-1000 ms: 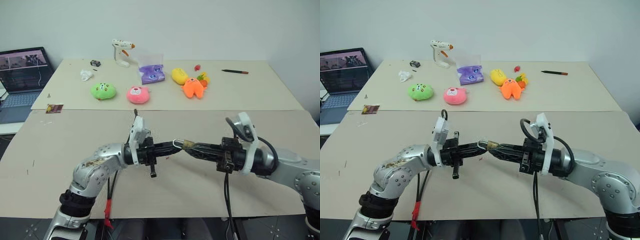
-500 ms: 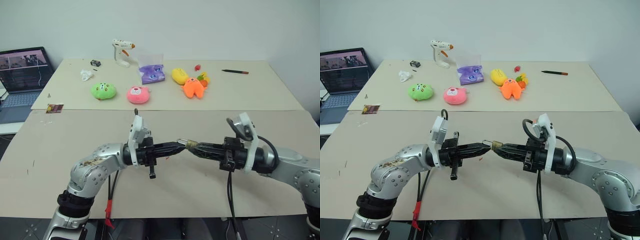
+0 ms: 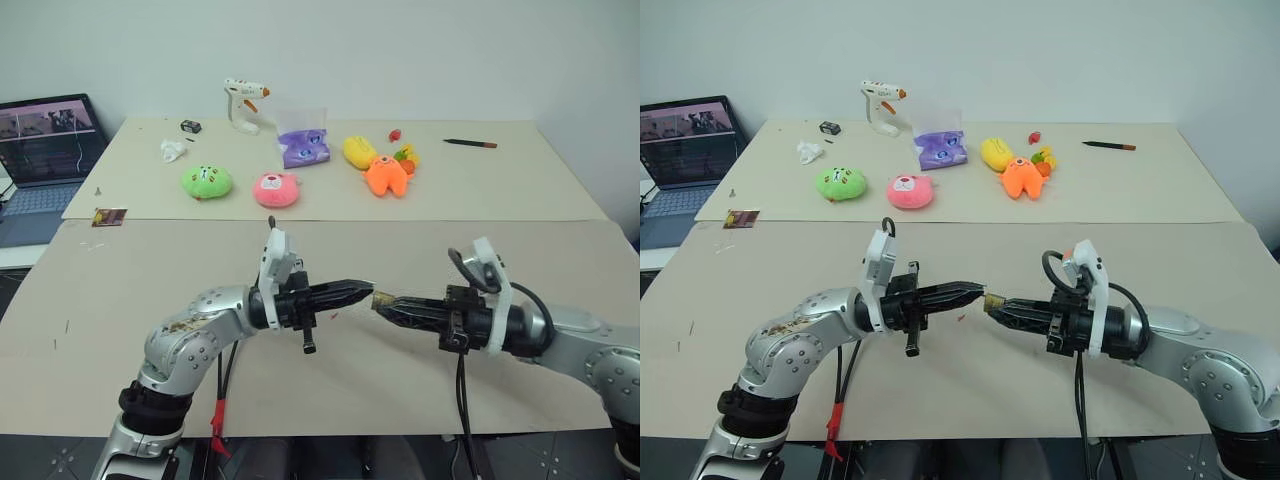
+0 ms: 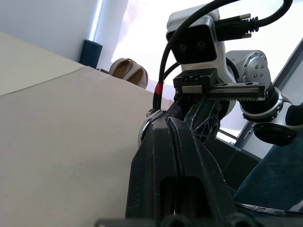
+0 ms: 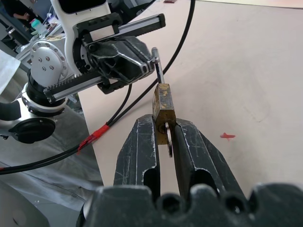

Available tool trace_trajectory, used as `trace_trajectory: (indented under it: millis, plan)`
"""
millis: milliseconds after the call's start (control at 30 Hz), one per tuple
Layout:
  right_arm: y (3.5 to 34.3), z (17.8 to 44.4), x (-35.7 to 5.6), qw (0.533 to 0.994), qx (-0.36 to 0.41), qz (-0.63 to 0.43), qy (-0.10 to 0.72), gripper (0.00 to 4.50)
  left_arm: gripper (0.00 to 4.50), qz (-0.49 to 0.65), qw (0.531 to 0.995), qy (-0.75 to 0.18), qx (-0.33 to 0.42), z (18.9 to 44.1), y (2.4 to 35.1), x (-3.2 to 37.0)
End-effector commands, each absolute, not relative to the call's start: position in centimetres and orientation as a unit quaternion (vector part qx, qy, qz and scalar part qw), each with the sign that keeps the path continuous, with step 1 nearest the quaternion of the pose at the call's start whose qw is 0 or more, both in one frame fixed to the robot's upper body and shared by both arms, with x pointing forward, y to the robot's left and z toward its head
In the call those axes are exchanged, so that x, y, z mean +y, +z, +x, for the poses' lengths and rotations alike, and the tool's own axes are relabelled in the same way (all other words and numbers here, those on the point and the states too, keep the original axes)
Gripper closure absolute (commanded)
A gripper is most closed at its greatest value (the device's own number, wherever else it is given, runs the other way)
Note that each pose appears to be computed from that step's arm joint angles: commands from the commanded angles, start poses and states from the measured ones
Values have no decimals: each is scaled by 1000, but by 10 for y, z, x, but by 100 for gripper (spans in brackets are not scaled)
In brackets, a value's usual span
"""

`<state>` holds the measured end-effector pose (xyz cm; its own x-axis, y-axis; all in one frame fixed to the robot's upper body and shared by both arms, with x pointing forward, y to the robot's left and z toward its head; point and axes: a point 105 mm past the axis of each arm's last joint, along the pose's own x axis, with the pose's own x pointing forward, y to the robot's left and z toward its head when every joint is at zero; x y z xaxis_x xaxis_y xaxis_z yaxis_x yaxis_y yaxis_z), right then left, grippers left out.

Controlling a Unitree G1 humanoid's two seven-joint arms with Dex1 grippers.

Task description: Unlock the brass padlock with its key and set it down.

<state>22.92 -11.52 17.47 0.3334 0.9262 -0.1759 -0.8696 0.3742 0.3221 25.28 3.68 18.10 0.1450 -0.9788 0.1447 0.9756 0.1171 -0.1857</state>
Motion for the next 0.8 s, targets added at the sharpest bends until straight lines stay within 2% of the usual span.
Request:
trace_trajectory:
  millis: [33,167,333,433,600,700,733,800]
  plan:
    - [180,223,-113,807,156,77,565,419,444,-109,749,-653,-22,252,192,39]
    - [177,224,-121,811,164,73,557,419,444,-91,761,-642,-28,259,191,45]
    - [171,238,-146,832,171,54,524,419,444,-62,781,-620,-47,278,201,58]
    - [168,242,-149,827,179,43,532,419,389,-23,793,-606,-59,281,201,67]
    - [158,240,-136,794,216,46,566,419,247,81,795,-594,-88,271,193,83]
    - [157,233,-119,750,270,74,599,419,125,130,796,-583,-100,263,191,99]
    - [158,234,-116,740,284,80,604,419,100,135,799,-578,-100,262,190,103]
    - [158,242,-112,736,302,89,599,419,11,147,802,-569,-103,259,189,107]
